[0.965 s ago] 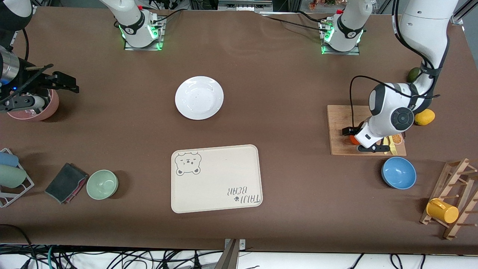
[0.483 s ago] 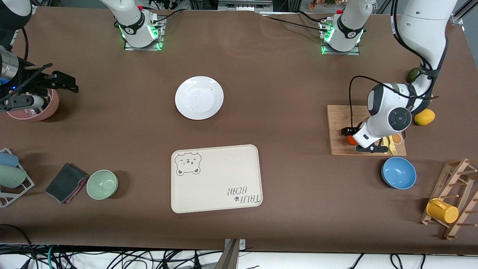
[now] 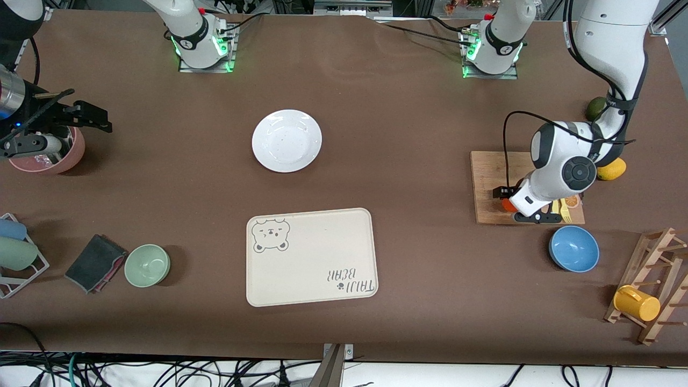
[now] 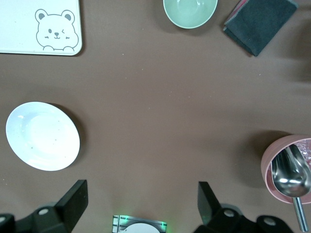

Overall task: Place orange and plate with both arms
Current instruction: 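Carry the orange with the left gripper over the white plate and lower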

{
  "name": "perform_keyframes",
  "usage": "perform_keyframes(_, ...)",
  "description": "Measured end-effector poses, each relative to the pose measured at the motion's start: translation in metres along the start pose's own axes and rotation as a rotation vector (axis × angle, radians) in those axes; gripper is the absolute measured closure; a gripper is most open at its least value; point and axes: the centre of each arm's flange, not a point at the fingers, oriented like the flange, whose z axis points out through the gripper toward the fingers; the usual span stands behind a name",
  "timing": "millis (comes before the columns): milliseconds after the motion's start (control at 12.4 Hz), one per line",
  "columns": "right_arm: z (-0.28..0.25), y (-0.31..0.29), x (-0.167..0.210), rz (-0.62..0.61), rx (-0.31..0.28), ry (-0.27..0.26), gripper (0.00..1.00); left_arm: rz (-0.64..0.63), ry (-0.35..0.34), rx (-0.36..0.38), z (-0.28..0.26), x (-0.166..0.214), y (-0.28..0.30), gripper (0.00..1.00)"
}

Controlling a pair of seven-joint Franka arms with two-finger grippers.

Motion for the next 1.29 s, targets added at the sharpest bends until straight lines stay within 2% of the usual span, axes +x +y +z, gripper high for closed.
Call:
perform_keyframes(241,-0.001,0.0,-0.001,0.0,0.0,0.002,0.0,-0.019,0.009,-0.005,-0.008,0.004,0.018,0.32)
perform_keyframes(483,-0.001,0.0,-0.001,0.0,0.0,0.002,0.0,-0.105,0.022,-0.045,-0.018,0.002,0.089,0.32)
perform_keyframes(724,-0.001,0.0,-0.001,0.0,0.0,0.002,0.0,-0.225,0.058,-0.129,-0.056,-0.014,0.217,0.32)
perform_keyframes(965,-0.001,0.0,-0.001,0.0,0.0,0.002,0.0,-0.328,0.083,-0.193,-0.089,-0.053,0.35,0.32)
perform_keyframes(1126,-0.001,0.0,-0.001,0.0,0.0,0.002,0.0,-0.369,0.078,-0.236,-0.096,-0.083,0.436,0.32)
perform_keyframes(1287,-0.001,0.0,-0.001,0.0,0.0,0.002,0.0,-0.383,0.039,-0.255,-0.076,-0.122,0.517,0.32)
